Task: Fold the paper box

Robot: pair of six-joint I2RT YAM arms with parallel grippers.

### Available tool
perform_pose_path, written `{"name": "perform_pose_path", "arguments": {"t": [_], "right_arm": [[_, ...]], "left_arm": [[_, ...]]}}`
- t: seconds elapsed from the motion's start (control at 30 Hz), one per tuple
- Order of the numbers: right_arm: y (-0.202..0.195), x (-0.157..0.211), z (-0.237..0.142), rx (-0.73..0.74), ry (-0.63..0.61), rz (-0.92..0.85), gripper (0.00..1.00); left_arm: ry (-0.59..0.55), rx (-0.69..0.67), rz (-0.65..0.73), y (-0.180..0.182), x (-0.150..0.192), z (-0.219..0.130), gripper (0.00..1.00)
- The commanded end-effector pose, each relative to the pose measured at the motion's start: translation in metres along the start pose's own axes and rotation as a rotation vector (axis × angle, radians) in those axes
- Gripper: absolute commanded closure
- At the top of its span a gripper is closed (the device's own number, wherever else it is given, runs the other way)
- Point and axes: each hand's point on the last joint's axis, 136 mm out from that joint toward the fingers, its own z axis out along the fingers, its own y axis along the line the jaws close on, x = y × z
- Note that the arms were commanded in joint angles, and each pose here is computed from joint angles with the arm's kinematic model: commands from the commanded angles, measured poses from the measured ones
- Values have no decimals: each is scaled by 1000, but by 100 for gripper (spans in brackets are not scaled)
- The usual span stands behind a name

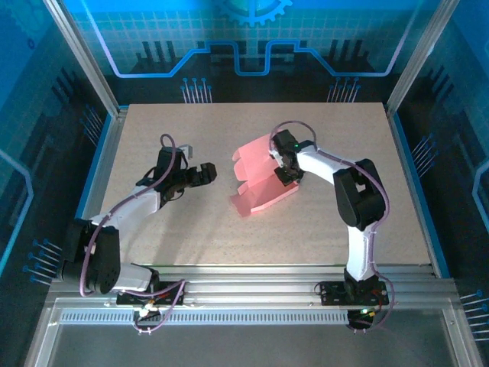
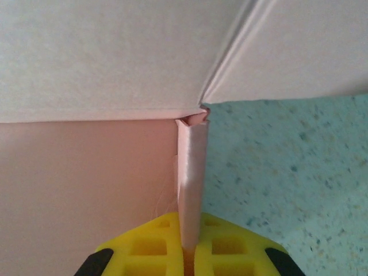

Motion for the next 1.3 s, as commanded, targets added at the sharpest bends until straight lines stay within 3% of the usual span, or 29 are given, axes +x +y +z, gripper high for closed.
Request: {"name": "perform_pose_path", "arguments": {"t": [0.0, 0.13, 0.3, 0.53, 0.63, 0.77, 1.27], "right_arm": [[-6, 10, -5, -7, 15, 61, 100], [-5, 13, -4, -17, 24, 96, 100], [0, 13, -4, -51, 21, 139, 100], [7, 12, -8, -112, 13, 186, 100], [10, 12, -10, -133, 8, 199, 100], [11, 12, -11, -141, 6, 209, 100], [12, 9, -9, -173, -29, 398, 100]], "left_arm": [[51, -57, -90, 13, 5, 17, 19], [184, -3, -137, -4, 21, 43, 43], [258, -5, -67, -27, 34, 67, 67], [303, 106, -117, -61, 35, 96, 82], [330, 158, -175, -72, 40, 103, 93], [366, 187, -223, -75, 50, 107, 100], [403, 233, -396, -80, 80, 104, 100]]}}
